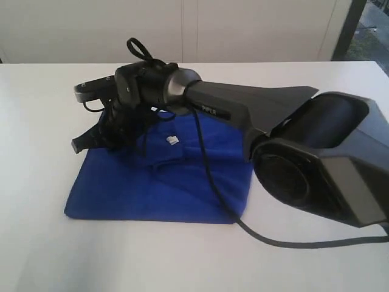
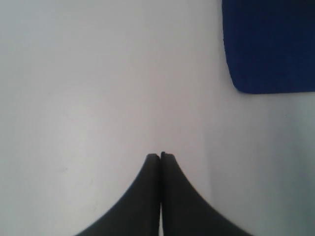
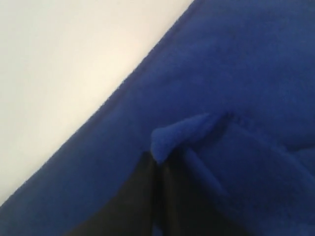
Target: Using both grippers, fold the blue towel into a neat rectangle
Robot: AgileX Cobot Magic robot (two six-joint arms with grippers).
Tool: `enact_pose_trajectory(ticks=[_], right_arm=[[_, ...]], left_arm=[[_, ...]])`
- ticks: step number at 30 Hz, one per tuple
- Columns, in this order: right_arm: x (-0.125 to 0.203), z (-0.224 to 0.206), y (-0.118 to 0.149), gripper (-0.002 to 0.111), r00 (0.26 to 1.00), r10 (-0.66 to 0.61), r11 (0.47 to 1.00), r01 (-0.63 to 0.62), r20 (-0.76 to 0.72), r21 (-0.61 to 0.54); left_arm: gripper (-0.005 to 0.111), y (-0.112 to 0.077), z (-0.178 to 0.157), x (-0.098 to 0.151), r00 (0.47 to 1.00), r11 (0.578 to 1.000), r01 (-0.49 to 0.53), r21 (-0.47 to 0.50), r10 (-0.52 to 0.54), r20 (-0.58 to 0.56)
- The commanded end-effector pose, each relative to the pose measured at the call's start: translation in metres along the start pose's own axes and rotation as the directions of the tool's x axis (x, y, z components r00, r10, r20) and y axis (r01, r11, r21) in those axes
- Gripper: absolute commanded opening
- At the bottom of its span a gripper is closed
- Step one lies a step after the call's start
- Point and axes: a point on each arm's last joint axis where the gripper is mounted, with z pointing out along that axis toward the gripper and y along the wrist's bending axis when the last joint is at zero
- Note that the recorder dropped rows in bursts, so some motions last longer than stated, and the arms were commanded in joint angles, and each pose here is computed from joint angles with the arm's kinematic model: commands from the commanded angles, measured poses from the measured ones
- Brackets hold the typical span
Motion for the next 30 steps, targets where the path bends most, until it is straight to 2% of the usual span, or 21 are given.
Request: enact_pose_trajectory(ticks=[1,5,9,19,23,25,30], right_arm=[[-0.027,-0.063,-0.009,0.000,0.998,-0.012,0.995,0.006,0.064,0.096],[-0.044,-0.122,0.002,0.000,0.989,-0.045,0.993,0.029,0.138,0.115],[-0.052,-0.140,0.018,0.000,0.976,-0.081,0.993,0.062,0.204,0.098],[-0.017,-0.014,0.018,0.000,0.996,-0.075,0.995,0.070,0.057,0.076],[-0.010,0.005,0.017,0.000,0.997,-0.060,0.997,0.056,0.050,0.061],[-0.012,0.005,0.017,0.005,0.996,-0.057,0.997,0.053,0.066,0.056],[-0.022,-0.013,0.025,0.038,0.996,-0.025,1.000,0.025,0.090,0.009]], left_arm=[[0.000,0.000,0.000,0.002,1.000,1.000,0.006,-0.001,-0.006,-0.004],[0.000,0.000,0.000,0.002,1.000,1.000,0.006,-0.001,-0.006,-0.004],[0.000,0.000,0.000,0.002,1.000,1.000,0.006,-0.001,-0.006,-0.004],[0.000,0.000,0.000,0.002,1.000,1.000,0.006,-0.001,-0.006,-0.004],[0.000,0.000,0.000,0.002,1.000,1.000,0.006,-0.001,-0.006,-0.004],[0.000,0.000,0.000,0.002,1.000,1.000,0.006,-0.001,-0.006,-0.004],[0.000,0.000,0.000,0.002,1.000,1.000,0.006,-0.001,-0.006,-0.004]])
